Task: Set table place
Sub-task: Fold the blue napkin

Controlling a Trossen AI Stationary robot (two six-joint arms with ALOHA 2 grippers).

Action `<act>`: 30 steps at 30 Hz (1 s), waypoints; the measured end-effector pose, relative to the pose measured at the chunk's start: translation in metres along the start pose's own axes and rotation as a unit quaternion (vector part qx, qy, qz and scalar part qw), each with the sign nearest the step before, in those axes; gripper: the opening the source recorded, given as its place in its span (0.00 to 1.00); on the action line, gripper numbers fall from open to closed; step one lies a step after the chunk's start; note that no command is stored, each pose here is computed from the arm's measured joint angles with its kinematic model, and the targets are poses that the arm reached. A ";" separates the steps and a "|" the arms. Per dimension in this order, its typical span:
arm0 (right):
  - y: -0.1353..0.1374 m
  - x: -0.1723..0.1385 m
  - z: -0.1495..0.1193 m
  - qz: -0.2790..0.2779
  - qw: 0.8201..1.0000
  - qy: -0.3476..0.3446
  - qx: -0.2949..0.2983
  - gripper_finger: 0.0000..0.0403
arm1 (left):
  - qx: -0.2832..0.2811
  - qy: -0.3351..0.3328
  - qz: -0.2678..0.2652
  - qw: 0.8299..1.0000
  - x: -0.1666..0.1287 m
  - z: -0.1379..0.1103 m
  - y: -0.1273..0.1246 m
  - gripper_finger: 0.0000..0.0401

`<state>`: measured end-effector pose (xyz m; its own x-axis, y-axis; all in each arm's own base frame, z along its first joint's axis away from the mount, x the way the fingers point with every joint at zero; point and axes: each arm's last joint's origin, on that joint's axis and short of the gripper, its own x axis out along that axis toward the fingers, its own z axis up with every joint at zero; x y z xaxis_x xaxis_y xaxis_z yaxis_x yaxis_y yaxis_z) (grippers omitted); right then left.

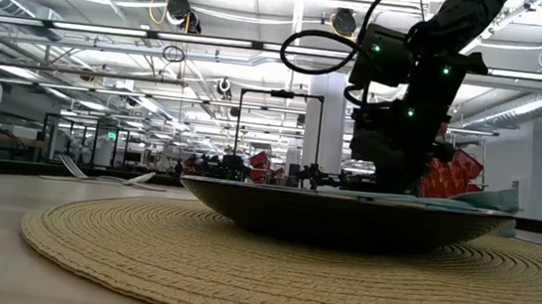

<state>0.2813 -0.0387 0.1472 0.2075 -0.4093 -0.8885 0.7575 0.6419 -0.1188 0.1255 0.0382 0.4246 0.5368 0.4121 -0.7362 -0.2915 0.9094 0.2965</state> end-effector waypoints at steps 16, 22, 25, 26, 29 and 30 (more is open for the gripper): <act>-0.004 0.001 -0.001 -0.021 1.000 0.007 -0.001 0.39 | -0.040 -0.019 -0.059 0.997 0.026 0.003 -0.011 0.42; -0.004 0.001 -0.001 -0.019 1.000 0.007 -0.001 0.37 | -0.029 -0.025 -0.074 0.997 0.059 0.002 -0.022 0.42; -0.004 0.001 -0.001 -0.019 1.000 0.007 -0.002 0.36 | -0.028 -0.023 -0.077 0.996 0.063 0.001 -0.023 0.42; -0.004 0.001 -0.001 -0.017 1.000 0.005 -0.002 0.36 | -0.028 -0.023 -0.077 0.996 0.063 0.001 -0.023 0.42; -0.002 0.005 -0.001 -0.015 1.000 0.008 -0.004 0.36 | -0.031 -0.027 -0.076 0.996 0.062 0.002 -0.023 0.42; 0.000 0.008 -0.002 -0.014 1.000 0.013 -0.005 0.36 | -0.036 -0.029 -0.078 0.996 0.061 0.001 -0.023 0.42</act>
<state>0.2814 -0.0405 0.1391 0.1703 -0.4097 -0.8962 0.7563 0.6374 -0.1477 0.1658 0.0428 0.3736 0.6240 0.2707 -0.7330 -0.2557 0.9572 0.1358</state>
